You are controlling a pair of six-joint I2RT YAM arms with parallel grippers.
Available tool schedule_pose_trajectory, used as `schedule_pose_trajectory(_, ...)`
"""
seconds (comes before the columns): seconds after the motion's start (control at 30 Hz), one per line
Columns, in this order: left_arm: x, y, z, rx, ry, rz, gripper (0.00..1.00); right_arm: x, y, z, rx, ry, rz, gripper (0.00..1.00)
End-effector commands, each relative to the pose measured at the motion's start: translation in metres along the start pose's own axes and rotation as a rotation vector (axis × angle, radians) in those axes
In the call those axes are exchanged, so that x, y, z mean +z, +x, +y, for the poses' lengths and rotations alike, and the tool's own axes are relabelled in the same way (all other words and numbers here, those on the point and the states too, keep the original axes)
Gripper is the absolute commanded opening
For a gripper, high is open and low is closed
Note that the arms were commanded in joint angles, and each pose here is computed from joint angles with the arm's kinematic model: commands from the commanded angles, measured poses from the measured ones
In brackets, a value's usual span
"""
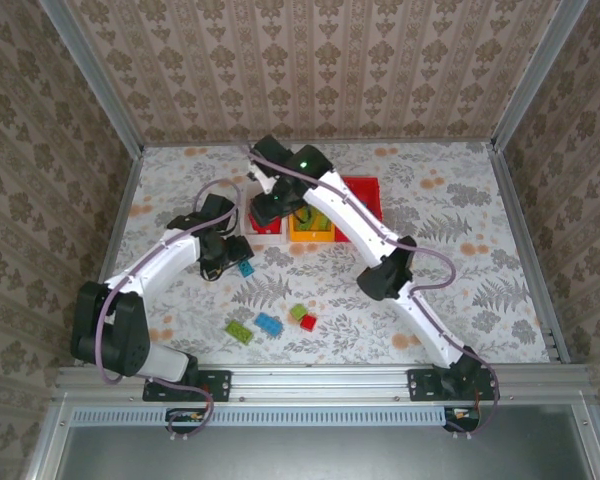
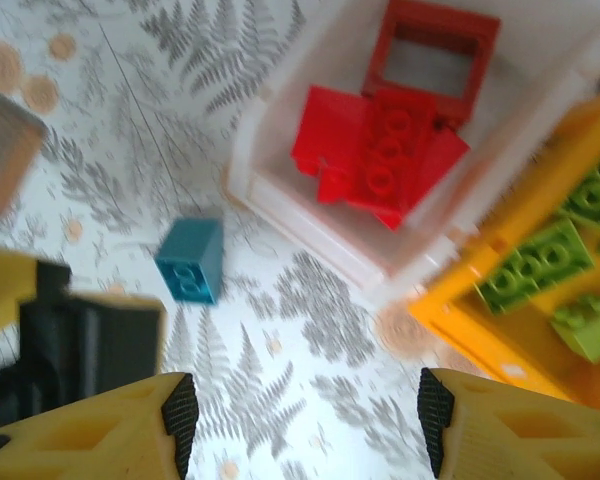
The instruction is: Sort the legos into containers by color
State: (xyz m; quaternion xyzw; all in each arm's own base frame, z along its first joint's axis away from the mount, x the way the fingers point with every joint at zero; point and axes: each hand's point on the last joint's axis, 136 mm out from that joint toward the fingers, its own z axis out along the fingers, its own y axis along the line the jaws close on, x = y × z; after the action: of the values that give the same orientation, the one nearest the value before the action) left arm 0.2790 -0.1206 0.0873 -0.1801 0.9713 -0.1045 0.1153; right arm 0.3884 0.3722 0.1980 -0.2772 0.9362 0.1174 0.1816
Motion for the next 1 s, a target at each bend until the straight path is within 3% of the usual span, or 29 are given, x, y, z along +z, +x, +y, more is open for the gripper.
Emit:
schedule_pose_trajectory(0.0,-0.002,-0.007,-0.004,-0.030,0.020,-0.025,0.72,-0.042,0.024,-0.025,0.023,-0.042,0.067,0.64)
schedule_pose_trajectory(0.17,0.009,-0.008,-0.004,-0.043,0.023,-0.028,0.73,-0.072,0.073,-0.022,0.024,-0.087,0.132,0.66)
schedule_pose_trajectory(0.23,0.015,-0.010,-0.009,-0.046,0.034,-0.025,0.73,-0.079,0.086,-0.006,0.001,-0.139,0.099,0.68)
schedule_pose_trajectory(0.4,0.031,-0.016,-0.012,-0.057,0.008,-0.007,0.73,-0.088,0.092,0.034,0.032,-0.360,-0.165,0.72)
schedule_pose_trajectory(0.5,0.040,-0.016,-0.009,-0.074,-0.020,0.004,0.72,-0.087,0.091,0.037,0.082,-0.447,-0.388,0.84)
schedule_pose_trajectory(0.6,0.048,-0.017,-0.009,-0.081,-0.025,0.005,0.72,-0.077,0.099,0.034,0.122,-0.479,-0.477,0.86)
schedule_pose_trajectory(0.83,0.053,-0.017,-0.011,-0.073,-0.039,0.000,0.70,-0.042,0.124,0.029,0.099,-0.460,-0.439,0.86)
schedule_pose_trajectory(0.97,0.045,-0.006,-0.013,-0.065,-0.033,0.010,0.70,-0.011,0.144,0.019,0.079,-0.359,-0.341,0.85)
